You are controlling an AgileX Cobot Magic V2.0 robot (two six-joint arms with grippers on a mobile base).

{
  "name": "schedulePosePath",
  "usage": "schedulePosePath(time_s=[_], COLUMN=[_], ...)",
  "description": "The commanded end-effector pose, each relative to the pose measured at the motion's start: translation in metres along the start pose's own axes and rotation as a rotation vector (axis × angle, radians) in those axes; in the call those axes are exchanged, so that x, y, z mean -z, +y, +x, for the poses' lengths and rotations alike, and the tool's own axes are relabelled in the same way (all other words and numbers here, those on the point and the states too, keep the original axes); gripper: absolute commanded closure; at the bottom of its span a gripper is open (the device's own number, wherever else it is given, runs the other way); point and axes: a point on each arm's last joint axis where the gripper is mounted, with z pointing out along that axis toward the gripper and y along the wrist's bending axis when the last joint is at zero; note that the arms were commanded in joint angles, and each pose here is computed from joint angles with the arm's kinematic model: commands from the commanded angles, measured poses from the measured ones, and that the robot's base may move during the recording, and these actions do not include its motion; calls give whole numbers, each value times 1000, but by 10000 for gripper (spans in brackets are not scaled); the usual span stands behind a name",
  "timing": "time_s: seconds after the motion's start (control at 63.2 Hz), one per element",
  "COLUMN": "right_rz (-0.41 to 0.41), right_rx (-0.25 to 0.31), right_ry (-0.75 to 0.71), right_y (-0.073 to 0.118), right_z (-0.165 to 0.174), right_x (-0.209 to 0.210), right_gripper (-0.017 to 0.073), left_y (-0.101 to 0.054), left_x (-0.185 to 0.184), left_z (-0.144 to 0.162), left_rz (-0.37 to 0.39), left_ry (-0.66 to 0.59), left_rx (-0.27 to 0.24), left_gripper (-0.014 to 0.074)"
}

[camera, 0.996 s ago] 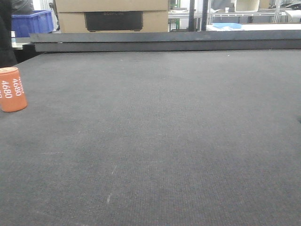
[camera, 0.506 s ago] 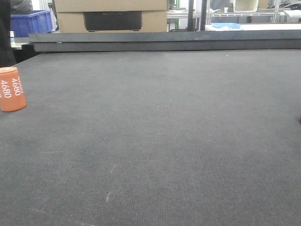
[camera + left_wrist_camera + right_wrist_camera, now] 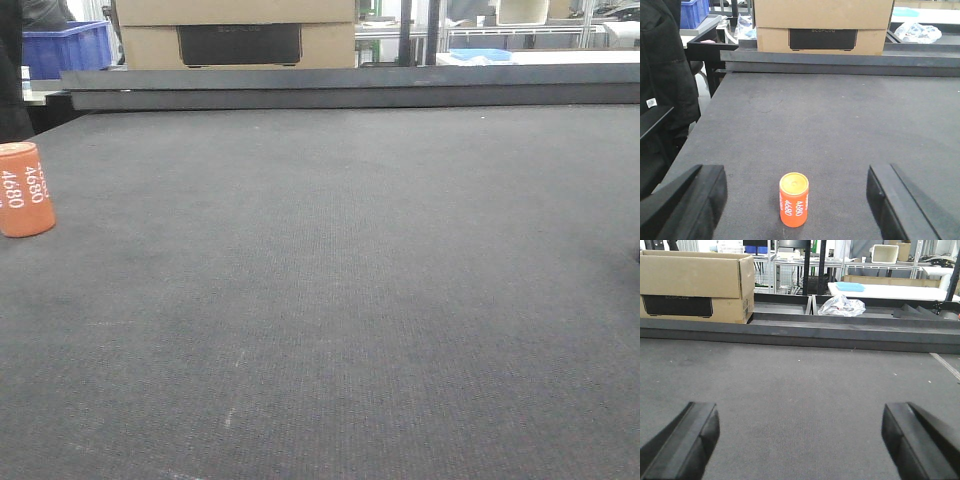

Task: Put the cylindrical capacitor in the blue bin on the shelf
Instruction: 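Move the right gripper down toward the small maroon capacitor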

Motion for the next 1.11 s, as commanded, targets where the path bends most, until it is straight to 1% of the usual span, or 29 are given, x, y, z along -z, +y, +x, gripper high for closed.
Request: schedulePosePath(time_s=[0.0, 0.079, 0.158, 0.3, 0.443, 0.569, 0.711, 0.901, 1.091], right_rz=[-4, -37, -76, -97, -71, -41, -22, 5, 22], right_rx=[3, -43, -72, -69, -70, -68, -62, -49, -22], right_ry=[-13, 42, 122, 197, 228, 220, 264, 272, 306], right_y=[1, 4, 9, 12, 9, 7, 6, 5, 4], right_z=[-3, 2, 11, 39, 79, 108, 125, 142, 167], right_x=[0, 0, -1, -6, -18, -30, -47, -74, -97], right_gripper=[-12, -12, -12, -12, -12, -12, -12, -12, -12], left_y=[-2, -4, -7, -7, -7, -7, -7, -7, -7], left_x=[1, 1, 1, 1, 1, 1, 1, 1, 1], left_z=[-5, -5, -5, -5, -6, -6, -6, -6, -6], left_rz=[20, 34, 54, 56, 56, 56, 55, 55, 56], left_ry=[-31, -31, -31, -34, -43, -43, -45, -45, -41], left_rx=[13, 10, 7, 7, 7, 7, 7, 7, 7], left_gripper=[117, 117, 117, 117, 117, 117, 117, 117, 117])
